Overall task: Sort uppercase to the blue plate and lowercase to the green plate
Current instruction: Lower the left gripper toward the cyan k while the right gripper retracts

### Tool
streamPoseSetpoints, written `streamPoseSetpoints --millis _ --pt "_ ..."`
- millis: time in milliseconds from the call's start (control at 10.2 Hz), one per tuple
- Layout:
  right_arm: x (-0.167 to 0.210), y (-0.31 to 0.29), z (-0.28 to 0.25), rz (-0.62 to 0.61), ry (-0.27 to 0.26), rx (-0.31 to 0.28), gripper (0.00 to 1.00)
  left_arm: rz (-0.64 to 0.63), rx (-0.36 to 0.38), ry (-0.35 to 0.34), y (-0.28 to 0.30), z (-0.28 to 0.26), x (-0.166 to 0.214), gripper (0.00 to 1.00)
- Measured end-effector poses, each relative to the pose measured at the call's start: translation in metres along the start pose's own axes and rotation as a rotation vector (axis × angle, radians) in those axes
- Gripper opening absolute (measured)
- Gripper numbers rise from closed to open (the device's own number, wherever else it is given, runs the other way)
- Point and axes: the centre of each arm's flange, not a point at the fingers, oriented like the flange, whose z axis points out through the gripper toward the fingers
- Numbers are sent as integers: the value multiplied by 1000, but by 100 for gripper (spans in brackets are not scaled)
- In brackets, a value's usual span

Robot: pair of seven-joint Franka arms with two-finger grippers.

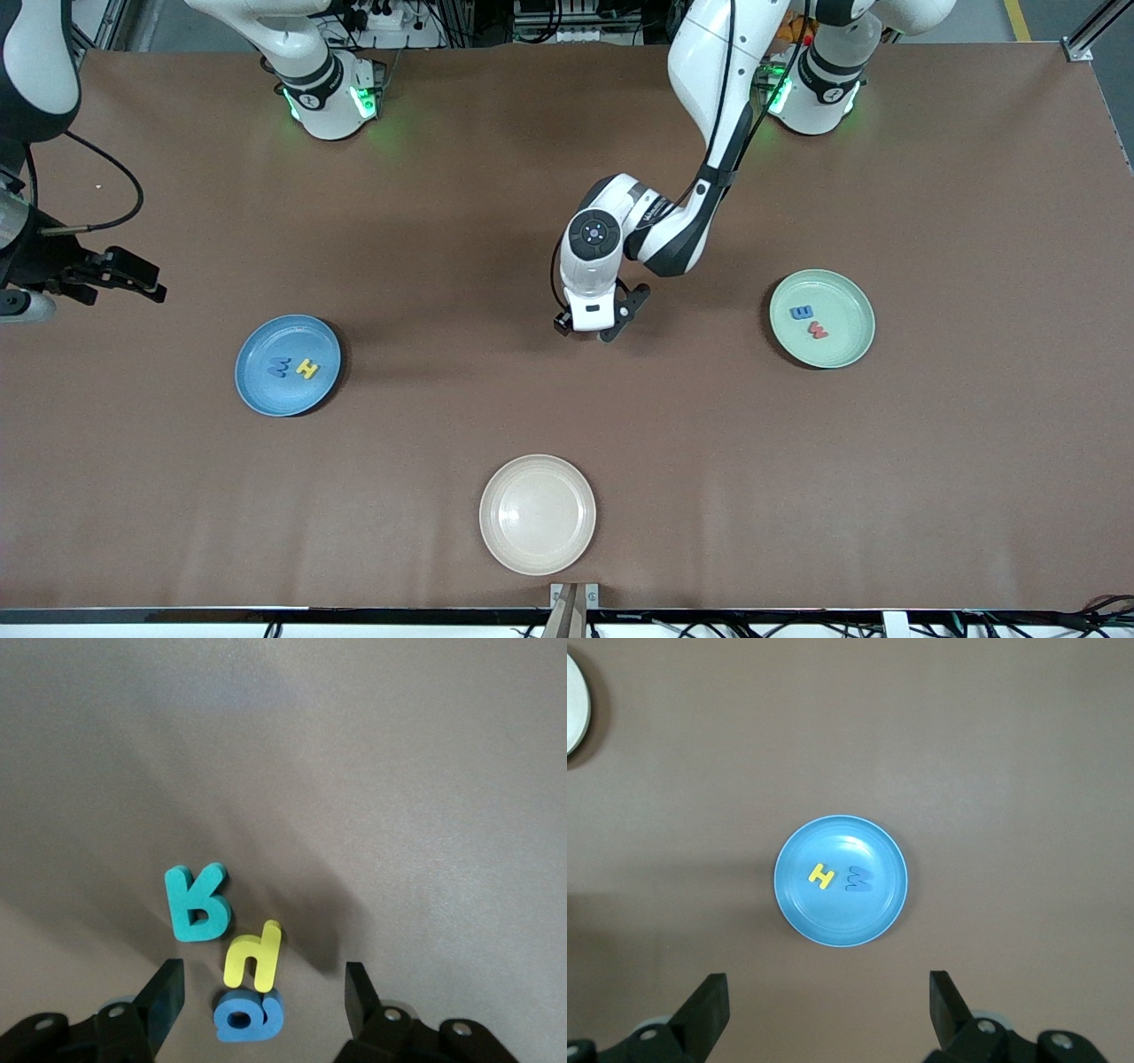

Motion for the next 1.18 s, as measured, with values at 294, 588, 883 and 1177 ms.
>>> streamPoseSetpoints --millis 294,588,883,1177 --pt "4 -31 -12 -47 24 -20 100 4 11 2 -2 7 -2 77" --pt "6 -55 -26 -94 48 -36 100 4 11 2 -2 8 -3 75" --pt "1 -58 -52 -78 31 -36 100 1 13 3 -2 10 -3 70" --pt "-5 -73 -60 -17 16 -34 100 2 5 2 0 7 -3 53"
